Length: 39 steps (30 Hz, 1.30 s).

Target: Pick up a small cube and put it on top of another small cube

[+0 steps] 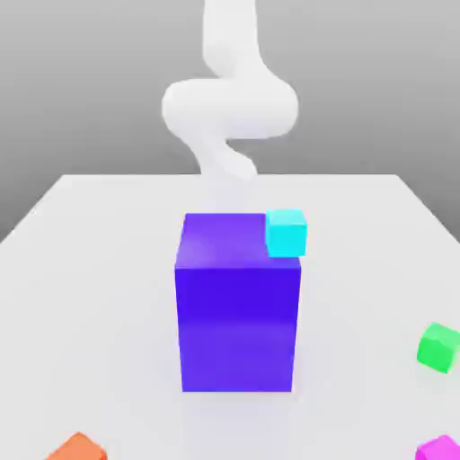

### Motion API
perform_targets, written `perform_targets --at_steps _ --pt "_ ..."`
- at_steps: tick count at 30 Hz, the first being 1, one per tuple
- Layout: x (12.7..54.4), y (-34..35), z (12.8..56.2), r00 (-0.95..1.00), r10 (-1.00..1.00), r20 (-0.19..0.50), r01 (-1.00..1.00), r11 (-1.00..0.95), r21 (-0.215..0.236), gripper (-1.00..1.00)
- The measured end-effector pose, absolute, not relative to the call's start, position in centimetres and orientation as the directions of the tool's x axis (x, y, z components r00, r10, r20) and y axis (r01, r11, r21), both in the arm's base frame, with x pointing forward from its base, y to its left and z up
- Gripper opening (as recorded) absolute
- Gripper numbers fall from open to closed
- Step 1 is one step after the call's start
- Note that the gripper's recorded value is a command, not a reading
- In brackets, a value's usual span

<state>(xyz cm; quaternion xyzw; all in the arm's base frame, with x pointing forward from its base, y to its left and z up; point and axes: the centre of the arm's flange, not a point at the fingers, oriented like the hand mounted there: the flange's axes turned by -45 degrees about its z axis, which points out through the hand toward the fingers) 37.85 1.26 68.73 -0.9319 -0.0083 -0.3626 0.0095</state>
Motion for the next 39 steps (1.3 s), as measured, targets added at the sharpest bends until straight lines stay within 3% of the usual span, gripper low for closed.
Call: perform_targets --at_steps 8,16,24,31,35,36,39 --pt "46.8 6.6 59.3 0.844 0.099 0.527 0.126 -0.992 -0.015 0.0" --pt "52.4 13.2 47.7 0.909 0.203 0.363 0.224 -0.975 -0.014 0.0" --pt "54.3 20.1 34.2 0.931 0.314 0.188 0.322 -0.947 -0.009 0.0" --pt "52.7 25.0 21.6 0.916 0.401 0.029 0.401 -0.916 -0.002 0.0" --pt "52.2 25.8 15.0 0.91 0.415 0.002 0.415 -0.91 0.0 0.0" --pt "52.2 25.8 13.6 0.91 0.415 0.001 0.415 -0.91 0.0 -1.0" --pt "52.2 25.8 13.6 0.91 0.415 0.001 0.415 -0.91 -0.001 -1.0"
